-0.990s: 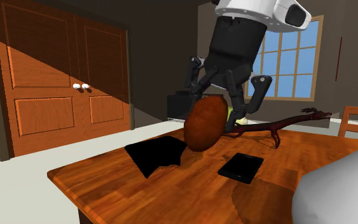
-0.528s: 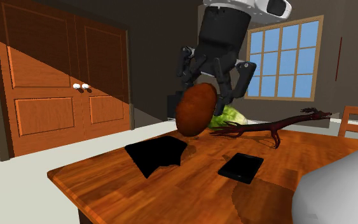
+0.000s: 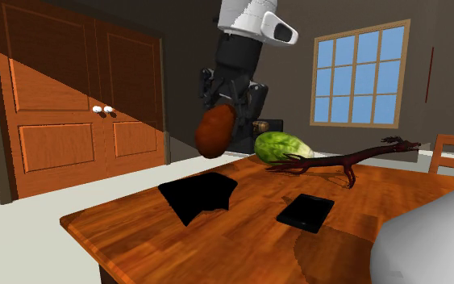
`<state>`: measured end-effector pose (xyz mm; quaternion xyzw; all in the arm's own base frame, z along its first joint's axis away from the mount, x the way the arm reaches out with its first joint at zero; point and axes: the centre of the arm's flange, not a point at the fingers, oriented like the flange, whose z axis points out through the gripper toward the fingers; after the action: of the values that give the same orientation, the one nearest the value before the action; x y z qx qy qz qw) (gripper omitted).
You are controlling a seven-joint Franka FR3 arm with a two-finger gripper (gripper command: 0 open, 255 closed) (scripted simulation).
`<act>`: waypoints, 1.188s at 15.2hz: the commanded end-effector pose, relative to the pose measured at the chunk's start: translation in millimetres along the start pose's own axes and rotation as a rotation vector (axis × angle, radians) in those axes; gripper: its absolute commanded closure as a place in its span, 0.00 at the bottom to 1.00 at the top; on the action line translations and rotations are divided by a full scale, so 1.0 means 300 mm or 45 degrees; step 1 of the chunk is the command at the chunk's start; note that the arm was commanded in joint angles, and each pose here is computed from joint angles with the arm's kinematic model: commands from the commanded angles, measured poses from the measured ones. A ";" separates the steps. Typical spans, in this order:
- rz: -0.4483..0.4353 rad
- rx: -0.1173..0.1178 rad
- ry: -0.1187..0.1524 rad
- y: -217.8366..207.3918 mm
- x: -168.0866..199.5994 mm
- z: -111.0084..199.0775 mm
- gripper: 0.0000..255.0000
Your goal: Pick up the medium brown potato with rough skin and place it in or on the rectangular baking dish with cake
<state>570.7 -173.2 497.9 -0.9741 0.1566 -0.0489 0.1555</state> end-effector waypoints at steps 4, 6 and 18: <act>0.001 0.000 0.000 -0.201 0.064 0.066 1.00; 0.001 0.000 0.000 -0.281 0.091 0.091 1.00; 0.001 0.000 0.000 -0.244 0.090 0.283 1.00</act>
<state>629.7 -91.8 447.5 -0.9740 0.1572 -0.0486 0.1556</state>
